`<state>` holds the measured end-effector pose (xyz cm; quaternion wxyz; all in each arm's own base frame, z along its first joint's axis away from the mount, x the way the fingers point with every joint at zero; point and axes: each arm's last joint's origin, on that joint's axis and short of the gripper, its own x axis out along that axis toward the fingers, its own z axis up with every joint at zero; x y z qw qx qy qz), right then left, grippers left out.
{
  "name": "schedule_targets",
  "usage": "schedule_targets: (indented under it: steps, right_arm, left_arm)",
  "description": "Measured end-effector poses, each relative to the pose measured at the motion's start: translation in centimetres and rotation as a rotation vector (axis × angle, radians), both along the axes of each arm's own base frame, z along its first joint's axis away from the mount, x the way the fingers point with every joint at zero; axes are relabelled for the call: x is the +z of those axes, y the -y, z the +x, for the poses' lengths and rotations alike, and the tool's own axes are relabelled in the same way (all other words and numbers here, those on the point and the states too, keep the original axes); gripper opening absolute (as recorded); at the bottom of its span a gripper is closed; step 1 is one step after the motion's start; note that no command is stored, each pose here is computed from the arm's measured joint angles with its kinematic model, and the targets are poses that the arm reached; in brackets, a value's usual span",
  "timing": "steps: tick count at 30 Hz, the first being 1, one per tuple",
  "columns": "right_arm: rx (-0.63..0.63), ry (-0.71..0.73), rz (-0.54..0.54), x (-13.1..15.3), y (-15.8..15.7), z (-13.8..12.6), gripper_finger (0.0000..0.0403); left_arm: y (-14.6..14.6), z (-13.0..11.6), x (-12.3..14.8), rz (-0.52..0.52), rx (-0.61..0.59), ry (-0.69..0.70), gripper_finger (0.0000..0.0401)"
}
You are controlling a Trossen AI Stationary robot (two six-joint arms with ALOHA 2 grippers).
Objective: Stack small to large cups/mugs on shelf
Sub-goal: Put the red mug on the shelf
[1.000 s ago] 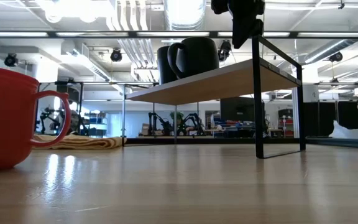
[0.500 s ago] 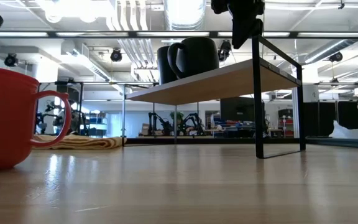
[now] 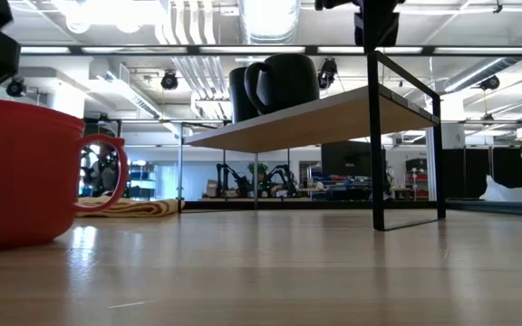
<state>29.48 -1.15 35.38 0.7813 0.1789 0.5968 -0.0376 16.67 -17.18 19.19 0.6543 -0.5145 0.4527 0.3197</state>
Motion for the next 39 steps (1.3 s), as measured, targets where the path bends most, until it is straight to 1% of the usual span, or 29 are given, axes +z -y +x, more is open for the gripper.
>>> schedule_targets:
  steps: [3,6,9,11,15,18,21,24,27,30,34,36,39]
  right_arm:
    - [0.024,0.022,0.053,0.2,-0.4,0.0,0.0063]
    - [0.033,0.048,0.068,0.5,-0.9,0.0,0.0063]
    - [-0.018,0.076,0.096,0.6,-1.8,0.4,0.0063]
    - [-0.052,0.105,0.121,0.8,-2.8,0.8,0.0063]
    - [-0.074,0.196,0.167,1.3,-5.6,1.6,0.0063]
    - [-0.143,0.265,0.177,1.6,-7.5,2.2,0.0063]
    - [-0.182,0.297,0.21,1.5,-9.3,2.8,0.0063]
    - [-0.213,0.304,0.227,0.9,-11.3,3.2,0.0063]
    - [-0.249,0.302,0.222,-0.1,-12.9,4.0,0.0063]
    - [-0.292,0.286,0.22,-1.6,-13.8,5.2,0.0063]
    - [-0.333,0.304,0.26,-3.7,-14.6,7.6,0.0059]
    - [-0.327,0.317,0.301,-4.7,-15.2,8.8,0.0048]
    - [-0.301,0.35,0.361,-5.9,-15.9,10.4,0.0017]
  left_arm:
    - [-0.7,-0.2,-0.6,0.023,0.031,-0.001,0.0066]
    - [-1.3,-0.3,-1.0,0.069,0.065,0.021,0.0066]
    - [-1.7,-0.4,-1.3,0.127,0.087,0.059,0.0066]
    - [-2.0,-0.5,-1.5,0.171,0.099,0.087,0.0066]
    - [-2.6,-0.6,-1.8,0.251,0.122,0.152,0.0066]
    - [-3.0,-0.6,-1.8,0.289,0.103,0.165,0.0066]
    - [-3.1,-0.7,-1.6,0.316,0.02,0.135,0.0066]
    - [-3.4,-1.5,-1.2,0.32,-0.045,0.046,0.0066]
    - [-3.5,-2.4,-0.3,0.318,-0.091,0.035,0.0066]
    - [-3.2,-3.0,0.9,0.272,-0.139,0.092,0.0066]
    - [-2.2,-3.5,1.8,0.198,-0.202,0.178,0.0066]
    - [-1.4,-3.7,1.9,0.171,-0.231,0.207,0.0066]
    - [0.0,-3.8,1.4,0.14,-0.266,0.234,0.0066]
